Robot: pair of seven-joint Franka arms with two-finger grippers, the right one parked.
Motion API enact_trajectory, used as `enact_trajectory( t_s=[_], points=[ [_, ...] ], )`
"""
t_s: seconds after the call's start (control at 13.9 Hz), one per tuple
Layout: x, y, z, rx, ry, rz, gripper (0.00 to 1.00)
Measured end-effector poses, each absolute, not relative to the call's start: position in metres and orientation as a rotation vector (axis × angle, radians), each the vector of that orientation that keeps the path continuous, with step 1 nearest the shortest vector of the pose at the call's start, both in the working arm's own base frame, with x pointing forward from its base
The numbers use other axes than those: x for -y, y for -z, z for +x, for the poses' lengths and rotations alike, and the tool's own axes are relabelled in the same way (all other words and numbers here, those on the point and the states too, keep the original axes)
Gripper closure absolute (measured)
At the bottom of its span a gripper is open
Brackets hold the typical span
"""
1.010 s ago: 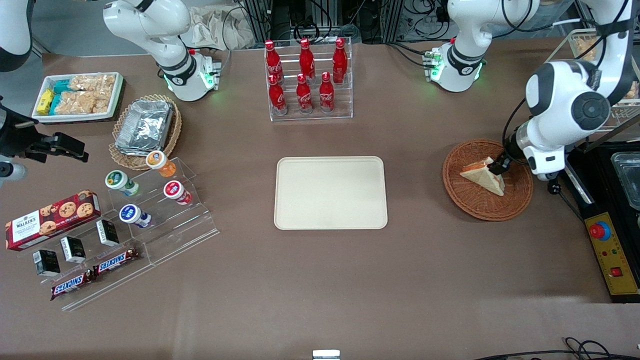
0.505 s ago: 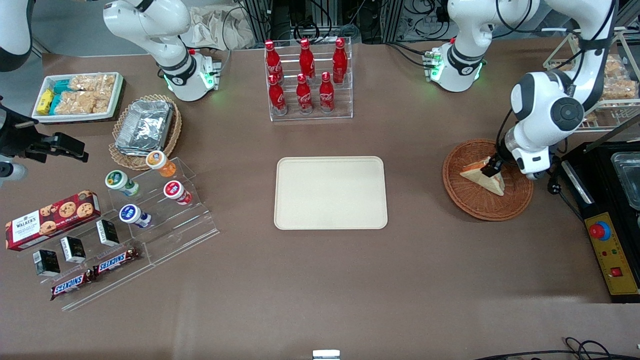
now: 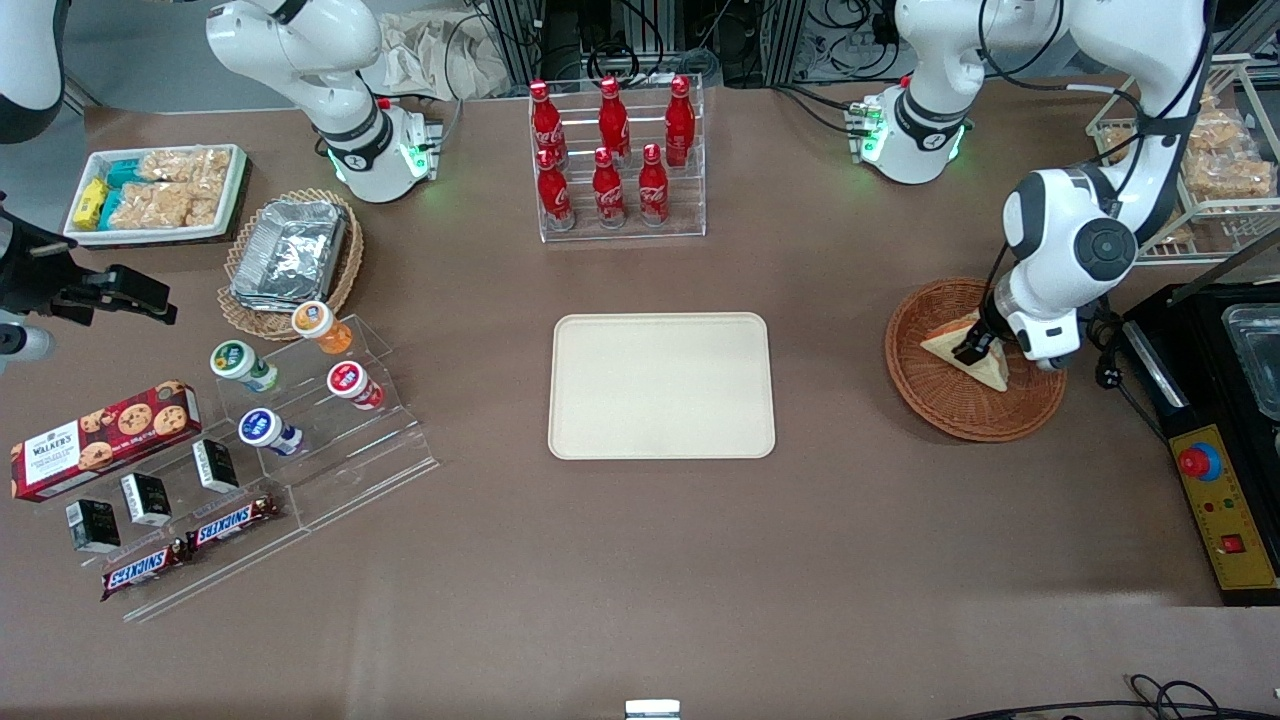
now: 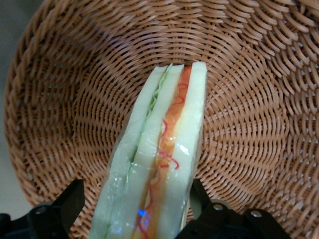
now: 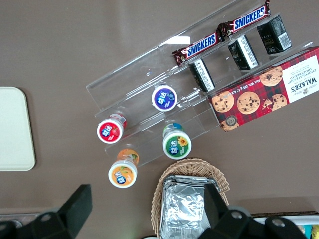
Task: Place sandwich from basket to tray
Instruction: 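Close the left gripper on the sandwich and lift it from the basket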
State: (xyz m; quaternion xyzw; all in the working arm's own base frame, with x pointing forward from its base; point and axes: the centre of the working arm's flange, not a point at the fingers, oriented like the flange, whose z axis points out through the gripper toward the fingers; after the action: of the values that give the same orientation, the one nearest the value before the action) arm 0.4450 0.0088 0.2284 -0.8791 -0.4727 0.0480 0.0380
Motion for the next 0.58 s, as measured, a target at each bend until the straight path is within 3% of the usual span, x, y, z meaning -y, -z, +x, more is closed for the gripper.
enact_trajectory(
  t_s=[0.36, 0.51, 0.58],
  points=[
    [-0.003, -0.241, 0.460, 1.440, -0.044, -2.747, 0.56],
    [0.003, -0.270, 0.469, 1.345, 0.005, -2.820, 0.61],
    [0.005, -0.291, 0.471, 1.255, -0.012, -2.861, 0.61]
  ],
)
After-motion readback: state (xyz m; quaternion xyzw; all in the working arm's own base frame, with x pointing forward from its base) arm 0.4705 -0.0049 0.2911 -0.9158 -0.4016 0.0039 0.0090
